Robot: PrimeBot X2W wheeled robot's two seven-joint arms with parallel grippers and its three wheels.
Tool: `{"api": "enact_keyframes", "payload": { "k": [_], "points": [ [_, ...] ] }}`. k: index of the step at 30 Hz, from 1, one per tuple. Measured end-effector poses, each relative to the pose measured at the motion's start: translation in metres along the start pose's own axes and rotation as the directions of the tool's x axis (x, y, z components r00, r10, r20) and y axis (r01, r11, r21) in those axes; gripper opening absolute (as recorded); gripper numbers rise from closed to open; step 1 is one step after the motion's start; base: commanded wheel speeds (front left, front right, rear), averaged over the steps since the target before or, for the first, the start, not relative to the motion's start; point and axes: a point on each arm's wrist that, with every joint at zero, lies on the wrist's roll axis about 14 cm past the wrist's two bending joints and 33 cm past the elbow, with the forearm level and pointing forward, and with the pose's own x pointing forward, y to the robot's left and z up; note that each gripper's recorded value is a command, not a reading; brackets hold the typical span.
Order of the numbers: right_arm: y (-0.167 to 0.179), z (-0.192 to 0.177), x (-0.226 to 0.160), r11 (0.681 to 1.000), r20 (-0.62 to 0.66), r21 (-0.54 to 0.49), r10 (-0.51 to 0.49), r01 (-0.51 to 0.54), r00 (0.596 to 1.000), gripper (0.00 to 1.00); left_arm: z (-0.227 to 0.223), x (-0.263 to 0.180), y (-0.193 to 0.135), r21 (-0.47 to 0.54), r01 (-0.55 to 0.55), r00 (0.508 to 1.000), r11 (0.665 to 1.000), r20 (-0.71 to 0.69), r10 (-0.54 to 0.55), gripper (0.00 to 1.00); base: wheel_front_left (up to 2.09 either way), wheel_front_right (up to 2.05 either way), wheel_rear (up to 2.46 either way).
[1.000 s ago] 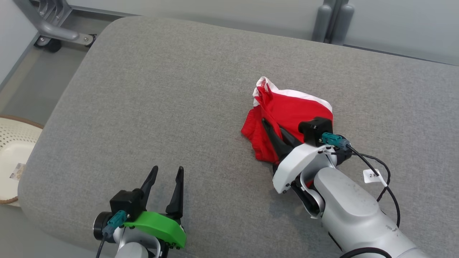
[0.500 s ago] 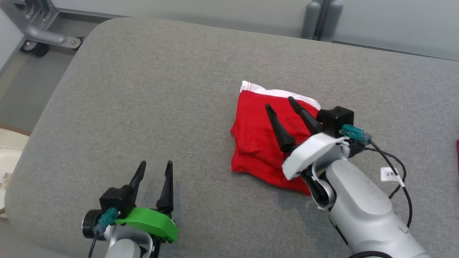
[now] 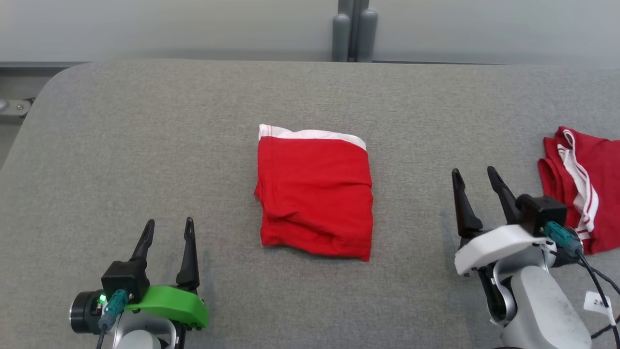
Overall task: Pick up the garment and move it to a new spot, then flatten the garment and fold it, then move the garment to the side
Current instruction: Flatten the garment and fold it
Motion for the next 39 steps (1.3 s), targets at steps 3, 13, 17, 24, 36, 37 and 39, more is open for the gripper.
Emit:
{"api": "enact_keyframes", "payload": {
  "k": [3,13,17,24,36,37,39],
  "points": [
    [-0.024,0.002,-0.019,0.997,0.005,-0.019,-0.072,0.072,0.997,1.00,0.000,0.002,-0.004,0.019,0.016,1.000,1.000,0.002,-0.016,1.00,0.00,0.00,0.00],
    [-0.055,0.012,-0.064,0.983,0.033,-0.060,-0.173,0.175,0.984,1.00,0.003,-0.002,-0.007,0.056,0.038,0.999,0.998,0.012,-0.039,1.00,0.00,0.00,0.00],
    [-0.051,0.017,-0.073,0.983,0.047,-0.069,-0.165,0.168,0.985,1.00,0.005,-0.006,-0.006,0.057,0.038,0.999,0.998,0.019,-0.039,1.00,0.00,0.00,0.00],
    [-0.042,0.017,-0.081,0.986,0.046,-0.073,-0.146,0.149,0.988,1.00,0.007,-0.015,-0.004,0.061,0.037,0.999,0.997,0.024,-0.038,1.00,0.00,0.00,0.00],
    [-0.033,0.013,-0.087,0.991,0.037,-0.045,-0.128,0.129,0.991,1.00,0.005,-0.025,-0.004,0.064,0.046,0.999,0.997,0.021,-0.048,1.00,0.00,0.00,0.00],
    [-0.033,0.012,-0.087,0.991,0.036,-0.044,-0.127,0.129,0.991,1.00,0.005,-0.025,-0.004,0.063,0.047,0.999,0.997,0.020,-0.049,1.00,0.00,0.00,0.00],
    [-0.032,0.011,-0.086,0.991,0.032,-0.044,-0.123,0.124,0.992,1.00,0.005,-0.025,-0.005,0.063,0.051,0.998,0.997,0.019,-0.052,1.00,0.00,0.00,0.00]
  ]
}}
